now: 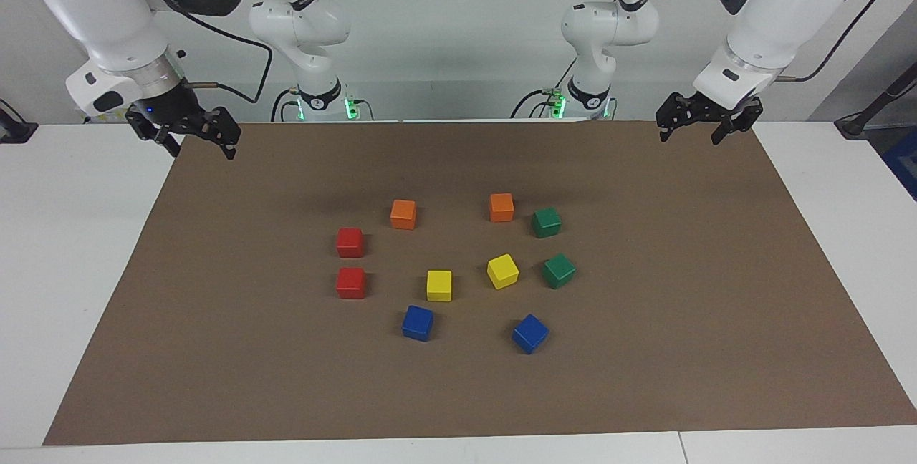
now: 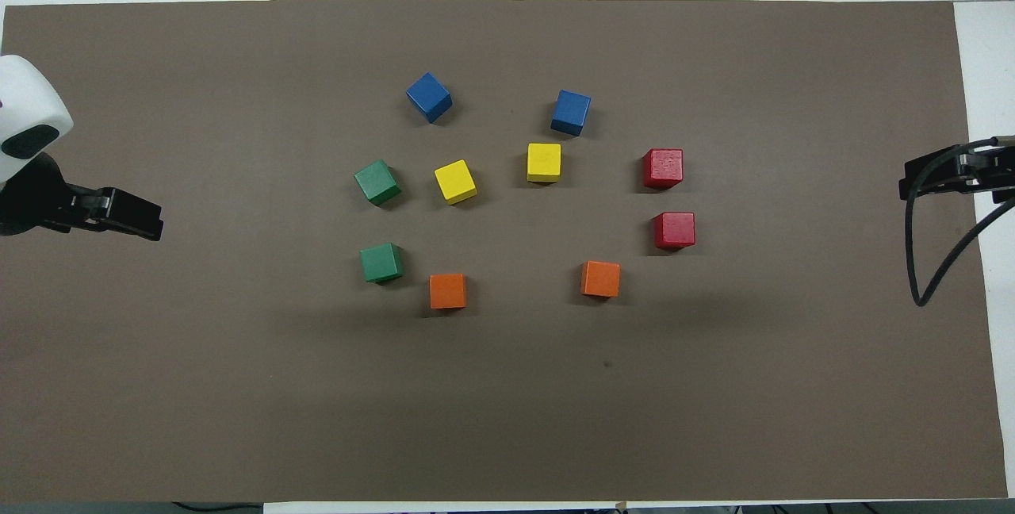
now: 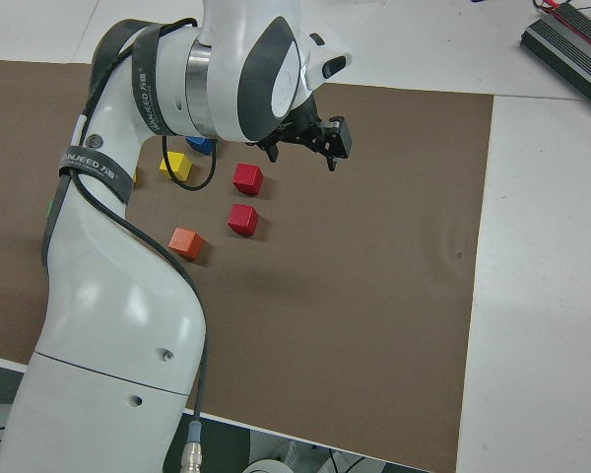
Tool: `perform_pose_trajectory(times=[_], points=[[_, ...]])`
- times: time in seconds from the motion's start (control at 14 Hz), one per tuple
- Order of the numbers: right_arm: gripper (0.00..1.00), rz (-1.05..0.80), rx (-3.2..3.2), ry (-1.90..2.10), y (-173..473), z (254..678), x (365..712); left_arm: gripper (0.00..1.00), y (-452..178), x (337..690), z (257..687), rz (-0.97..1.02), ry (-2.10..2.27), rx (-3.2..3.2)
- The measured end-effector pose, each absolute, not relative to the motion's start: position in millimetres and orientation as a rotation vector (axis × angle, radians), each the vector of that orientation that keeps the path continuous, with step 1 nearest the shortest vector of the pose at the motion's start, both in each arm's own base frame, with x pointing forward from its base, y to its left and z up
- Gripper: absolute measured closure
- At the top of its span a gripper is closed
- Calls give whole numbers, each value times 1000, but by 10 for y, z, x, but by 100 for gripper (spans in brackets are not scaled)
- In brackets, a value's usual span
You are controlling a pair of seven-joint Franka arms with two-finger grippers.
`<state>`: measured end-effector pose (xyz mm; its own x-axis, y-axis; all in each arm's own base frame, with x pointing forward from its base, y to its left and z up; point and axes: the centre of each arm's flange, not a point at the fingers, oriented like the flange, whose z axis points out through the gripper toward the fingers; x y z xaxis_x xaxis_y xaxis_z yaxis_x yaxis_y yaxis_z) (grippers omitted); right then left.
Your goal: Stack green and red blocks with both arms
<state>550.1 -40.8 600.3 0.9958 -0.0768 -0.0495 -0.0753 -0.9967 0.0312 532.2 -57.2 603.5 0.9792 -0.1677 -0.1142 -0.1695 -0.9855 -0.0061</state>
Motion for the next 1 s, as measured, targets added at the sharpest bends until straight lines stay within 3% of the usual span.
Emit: perform_pose_trajectory(times=[0.64, 1.0], points=[[0, -117, 3109, -111, -358, 5882, 5473, 0, -527, 5326, 6035, 177, 250, -3111], [0, -83, 3102, -169, 307, 5564, 5436, 0, -504, 5327, 6019, 182, 185, -3114]])
